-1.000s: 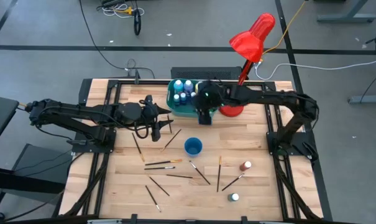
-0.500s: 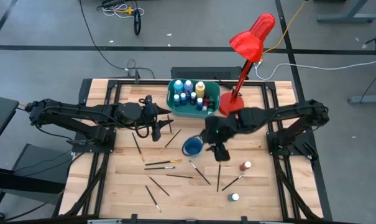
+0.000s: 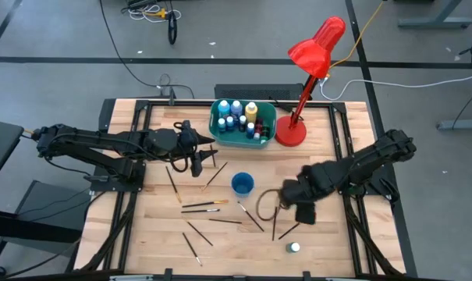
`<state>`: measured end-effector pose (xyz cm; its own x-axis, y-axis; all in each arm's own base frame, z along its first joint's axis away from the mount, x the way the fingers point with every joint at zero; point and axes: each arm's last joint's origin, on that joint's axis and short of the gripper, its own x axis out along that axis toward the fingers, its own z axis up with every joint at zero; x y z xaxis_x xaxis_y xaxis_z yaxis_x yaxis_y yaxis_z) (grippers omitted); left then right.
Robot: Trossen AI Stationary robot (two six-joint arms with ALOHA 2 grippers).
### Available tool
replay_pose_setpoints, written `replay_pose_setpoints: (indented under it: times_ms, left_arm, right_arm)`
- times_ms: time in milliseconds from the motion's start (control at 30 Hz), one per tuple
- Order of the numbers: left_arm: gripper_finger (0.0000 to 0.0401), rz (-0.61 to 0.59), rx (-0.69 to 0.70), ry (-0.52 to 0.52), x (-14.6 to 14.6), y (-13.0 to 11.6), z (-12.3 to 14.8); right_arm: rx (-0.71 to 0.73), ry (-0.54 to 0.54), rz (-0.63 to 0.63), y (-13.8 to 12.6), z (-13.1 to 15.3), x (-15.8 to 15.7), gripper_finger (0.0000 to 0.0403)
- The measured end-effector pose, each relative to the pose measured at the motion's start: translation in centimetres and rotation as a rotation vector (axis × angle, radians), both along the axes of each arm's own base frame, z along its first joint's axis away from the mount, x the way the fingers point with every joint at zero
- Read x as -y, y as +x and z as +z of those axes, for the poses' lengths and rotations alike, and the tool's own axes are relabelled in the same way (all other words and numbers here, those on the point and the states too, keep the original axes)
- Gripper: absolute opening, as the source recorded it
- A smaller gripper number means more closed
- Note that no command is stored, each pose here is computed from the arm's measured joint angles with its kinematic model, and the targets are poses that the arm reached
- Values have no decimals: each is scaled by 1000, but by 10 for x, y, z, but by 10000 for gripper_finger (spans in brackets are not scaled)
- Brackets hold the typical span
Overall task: Pick & Place Paint Supplies
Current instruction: Put the red paint bottle into the green bin
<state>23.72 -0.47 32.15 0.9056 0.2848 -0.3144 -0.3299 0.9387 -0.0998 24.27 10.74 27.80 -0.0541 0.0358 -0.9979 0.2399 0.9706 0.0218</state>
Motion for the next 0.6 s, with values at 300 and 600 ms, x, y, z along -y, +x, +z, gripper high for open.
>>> replay_pose_setpoints:
  times_ms: [300,600]
  left_arm:
    - [190,-5,5,-23,0,0,0]
    - [190,-22,4,-27,1,0,0]
  right_arm:
    - [-13,-28,-165,-29,-17,-7,160]
    - [15,38,-387,-51,-41,-2,161]
